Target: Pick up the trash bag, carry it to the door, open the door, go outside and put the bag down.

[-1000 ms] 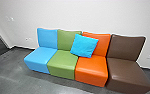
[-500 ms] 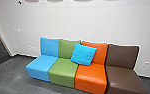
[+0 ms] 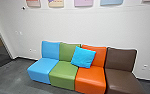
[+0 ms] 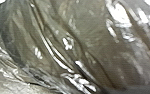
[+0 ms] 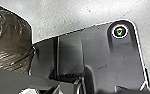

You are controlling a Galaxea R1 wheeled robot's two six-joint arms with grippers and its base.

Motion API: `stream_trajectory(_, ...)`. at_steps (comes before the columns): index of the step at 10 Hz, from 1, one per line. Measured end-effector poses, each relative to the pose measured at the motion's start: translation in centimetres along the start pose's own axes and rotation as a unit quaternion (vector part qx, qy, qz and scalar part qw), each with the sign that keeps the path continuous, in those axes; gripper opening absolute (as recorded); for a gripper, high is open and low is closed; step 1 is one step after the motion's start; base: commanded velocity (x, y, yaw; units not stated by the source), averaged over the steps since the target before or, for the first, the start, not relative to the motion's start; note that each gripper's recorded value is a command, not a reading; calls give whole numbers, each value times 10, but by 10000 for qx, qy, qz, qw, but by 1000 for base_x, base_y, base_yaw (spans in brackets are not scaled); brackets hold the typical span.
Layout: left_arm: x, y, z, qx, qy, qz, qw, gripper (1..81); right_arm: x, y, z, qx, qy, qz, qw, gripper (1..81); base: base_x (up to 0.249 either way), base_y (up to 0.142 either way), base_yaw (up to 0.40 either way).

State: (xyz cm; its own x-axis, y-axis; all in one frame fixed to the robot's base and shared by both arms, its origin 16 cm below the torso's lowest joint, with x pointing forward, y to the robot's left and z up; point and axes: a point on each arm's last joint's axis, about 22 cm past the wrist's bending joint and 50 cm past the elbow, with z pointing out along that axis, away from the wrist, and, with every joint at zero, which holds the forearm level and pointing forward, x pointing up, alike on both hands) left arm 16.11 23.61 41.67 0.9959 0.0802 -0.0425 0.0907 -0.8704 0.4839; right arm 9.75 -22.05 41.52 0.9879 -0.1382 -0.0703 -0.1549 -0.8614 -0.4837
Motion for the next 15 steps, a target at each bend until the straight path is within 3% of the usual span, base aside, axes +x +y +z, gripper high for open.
stream_trajectory(2, -19, -10, 1, 228, -72, -54, 9997, 10, -21, -6, 0, -30, -102, 31, 9999, 811, 0, 0, 0)
stream_trajectory(3, -33, -7, 5, 277, -147, -86, 9995, 10, -34, -10, 1, -42, -163, 62, 9998, 811, 0, 0, 0)
stream_trajectory(6, -71, 26, 24, 228, -344, -143, 9990, 10, -66, -4, -2, -223, -303, 80, 9993, 811, 0, 0, 0)
stream_trajectory(8, -93, 23, 26, 373, -435, -144, 9983, 10, -88, -10, 4, -282, -383, 24, 9989, 811, 0, 0, 0)
stream_trajectory(10, -95, 13, 18, 562, -314, -77, 9979, 10, -86, -21, 9, -285, -226, -126, 9993, 811, 0, 0, 0)
stream_trajectory(13, -90, 34, 13, 480, -44, 151, 9987, 10, -88, -38, 10, -247, 13, -329, 9992, 811, 0, 0, 0)
stream_trajectory(15, -94, 36, 6, 498, 78, 268, 9984, 10, -89, -42, 6, -249, 181, -461, 9985, 811, 0, 0, 0)
